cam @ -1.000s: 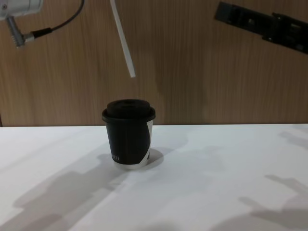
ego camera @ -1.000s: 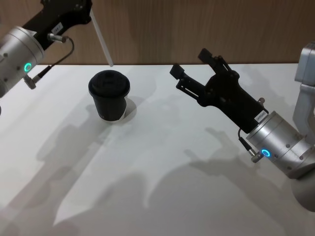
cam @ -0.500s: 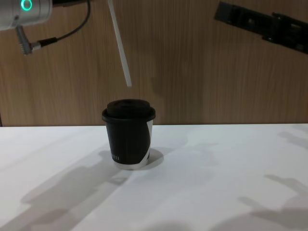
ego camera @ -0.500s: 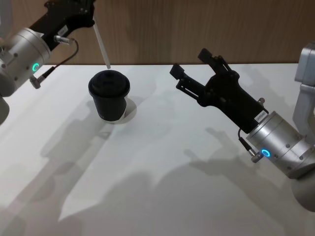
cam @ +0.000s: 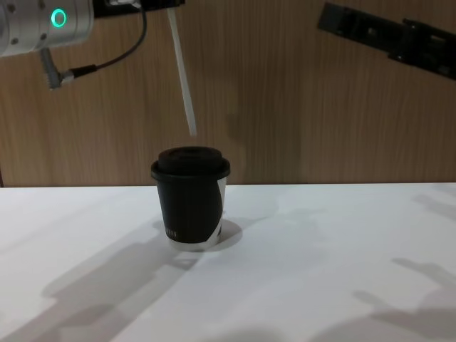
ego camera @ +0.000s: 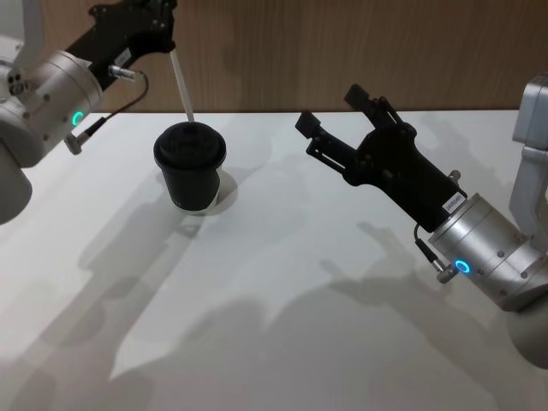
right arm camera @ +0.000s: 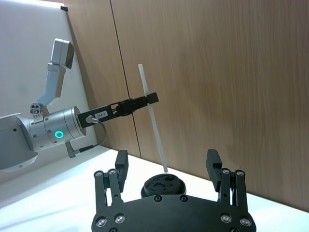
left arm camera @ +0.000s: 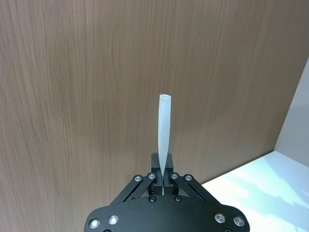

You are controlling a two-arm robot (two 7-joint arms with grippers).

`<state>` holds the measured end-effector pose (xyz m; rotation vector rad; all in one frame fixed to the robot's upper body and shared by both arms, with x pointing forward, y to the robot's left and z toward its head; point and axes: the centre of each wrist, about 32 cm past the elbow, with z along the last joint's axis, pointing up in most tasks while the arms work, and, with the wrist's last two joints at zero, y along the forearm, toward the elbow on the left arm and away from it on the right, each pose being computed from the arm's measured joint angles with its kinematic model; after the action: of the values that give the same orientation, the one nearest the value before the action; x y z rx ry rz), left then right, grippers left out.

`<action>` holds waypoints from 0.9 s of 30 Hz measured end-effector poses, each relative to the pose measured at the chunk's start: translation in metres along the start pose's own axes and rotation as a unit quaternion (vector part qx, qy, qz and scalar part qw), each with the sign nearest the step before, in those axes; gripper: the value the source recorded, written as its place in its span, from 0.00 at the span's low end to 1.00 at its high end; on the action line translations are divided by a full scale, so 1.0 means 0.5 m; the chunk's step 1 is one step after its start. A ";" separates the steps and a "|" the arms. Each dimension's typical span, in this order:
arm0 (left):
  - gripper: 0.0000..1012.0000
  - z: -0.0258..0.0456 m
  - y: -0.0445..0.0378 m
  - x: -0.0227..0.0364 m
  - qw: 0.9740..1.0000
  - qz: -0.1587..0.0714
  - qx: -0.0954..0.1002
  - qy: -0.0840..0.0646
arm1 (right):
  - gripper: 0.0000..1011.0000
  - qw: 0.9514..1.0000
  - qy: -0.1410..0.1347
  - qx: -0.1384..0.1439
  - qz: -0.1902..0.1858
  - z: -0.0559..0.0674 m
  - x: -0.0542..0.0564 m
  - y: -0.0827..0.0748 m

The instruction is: Pick up the straw with one hand, pass it to the other hand, and insert it into the cup.

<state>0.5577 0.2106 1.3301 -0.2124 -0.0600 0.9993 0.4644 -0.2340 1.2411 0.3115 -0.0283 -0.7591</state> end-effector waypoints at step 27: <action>0.01 -0.021 -0.025 -0.008 0.999 0.008 0.027 -0.033 | 0.99 1.000 0.000 0.000 0.000 0.000 0.000 0.000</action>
<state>0.5675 0.1994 1.3225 -0.1307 -0.0913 1.0231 0.4644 -0.2340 1.2411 0.3115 -0.0282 -0.7592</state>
